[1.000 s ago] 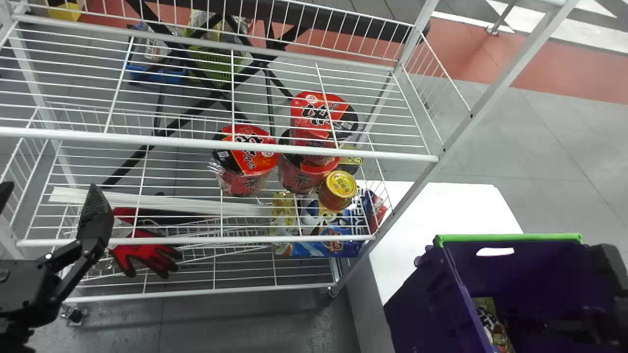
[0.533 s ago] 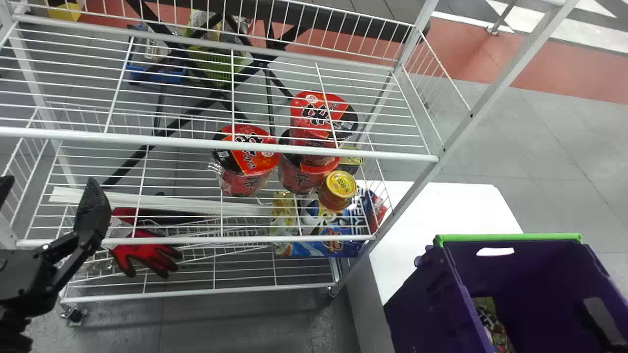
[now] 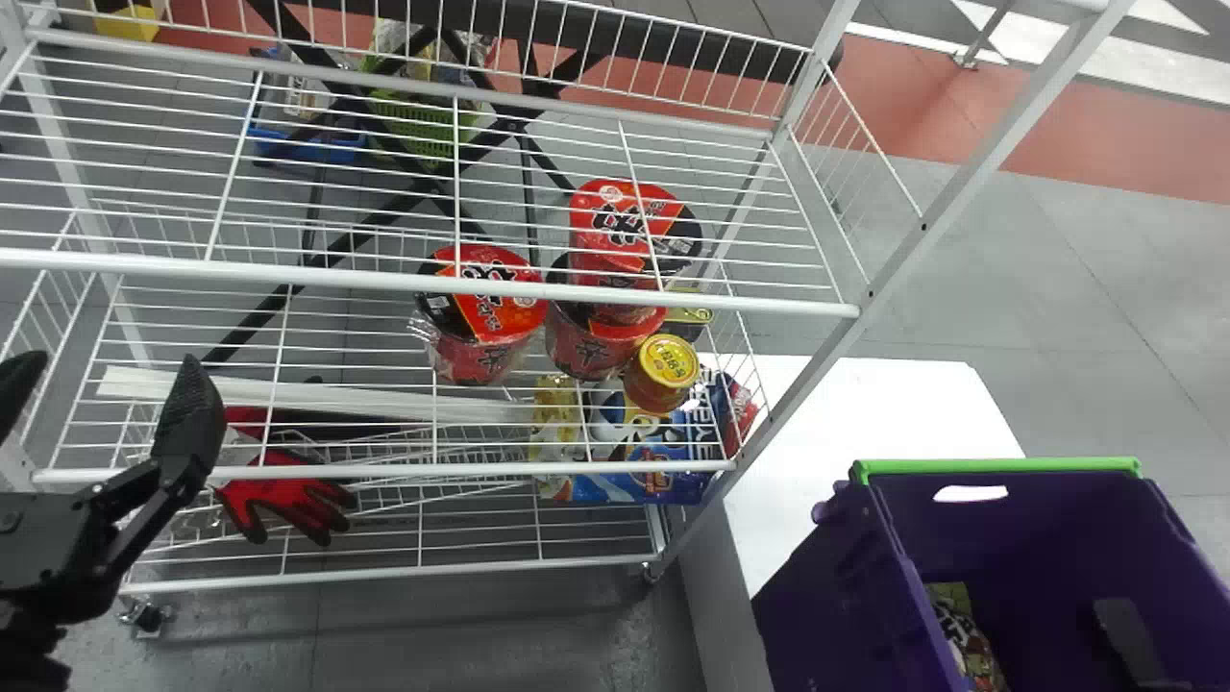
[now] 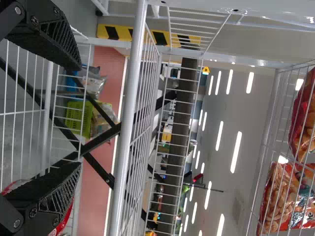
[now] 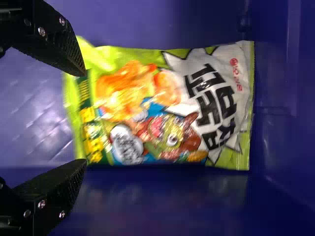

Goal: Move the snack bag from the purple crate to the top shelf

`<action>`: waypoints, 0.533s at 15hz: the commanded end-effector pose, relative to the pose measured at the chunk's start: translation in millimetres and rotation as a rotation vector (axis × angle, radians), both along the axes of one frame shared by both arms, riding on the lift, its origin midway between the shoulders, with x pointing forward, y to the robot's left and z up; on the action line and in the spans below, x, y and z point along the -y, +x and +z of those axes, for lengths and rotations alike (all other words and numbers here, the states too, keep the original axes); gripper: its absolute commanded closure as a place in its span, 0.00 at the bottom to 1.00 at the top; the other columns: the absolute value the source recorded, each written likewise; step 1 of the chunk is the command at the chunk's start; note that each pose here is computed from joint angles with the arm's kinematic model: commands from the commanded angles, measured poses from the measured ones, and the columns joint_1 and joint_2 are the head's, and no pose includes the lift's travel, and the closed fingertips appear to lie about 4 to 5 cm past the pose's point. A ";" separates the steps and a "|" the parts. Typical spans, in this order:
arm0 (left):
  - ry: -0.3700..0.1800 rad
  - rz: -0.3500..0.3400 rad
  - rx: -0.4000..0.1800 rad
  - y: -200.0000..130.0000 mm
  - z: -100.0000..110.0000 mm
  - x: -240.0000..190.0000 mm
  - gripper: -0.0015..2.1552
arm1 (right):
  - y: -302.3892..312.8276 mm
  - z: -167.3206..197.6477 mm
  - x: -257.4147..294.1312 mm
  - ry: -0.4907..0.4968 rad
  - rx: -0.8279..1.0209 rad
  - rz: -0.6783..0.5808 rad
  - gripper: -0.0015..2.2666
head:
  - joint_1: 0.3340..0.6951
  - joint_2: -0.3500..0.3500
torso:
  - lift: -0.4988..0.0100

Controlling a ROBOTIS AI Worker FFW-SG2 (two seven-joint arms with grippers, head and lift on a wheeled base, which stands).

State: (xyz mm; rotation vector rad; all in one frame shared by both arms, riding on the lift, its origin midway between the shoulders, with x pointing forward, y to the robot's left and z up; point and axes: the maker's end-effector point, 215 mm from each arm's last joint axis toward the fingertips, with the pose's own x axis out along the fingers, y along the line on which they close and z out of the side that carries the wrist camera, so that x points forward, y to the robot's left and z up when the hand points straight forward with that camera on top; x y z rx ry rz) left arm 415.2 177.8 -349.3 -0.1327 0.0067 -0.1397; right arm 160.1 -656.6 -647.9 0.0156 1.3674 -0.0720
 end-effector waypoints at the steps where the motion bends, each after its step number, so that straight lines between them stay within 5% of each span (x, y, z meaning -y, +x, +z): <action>1: 0.000 -0.003 -0.003 -0.3 -1.0 0.6 0.06 | 15.4 -10.4 -12.1 0.019 0.025 0.014 0.10 | 1.00 0.00 | 0.08; 8: 0.030 -0.021 -0.011 -11.2 -5.7 6.3 0.07 | 44.2 -14.2 -1.9 -0.045 0.016 0.130 0.10 | 1.00 0.00 | 0.08</action>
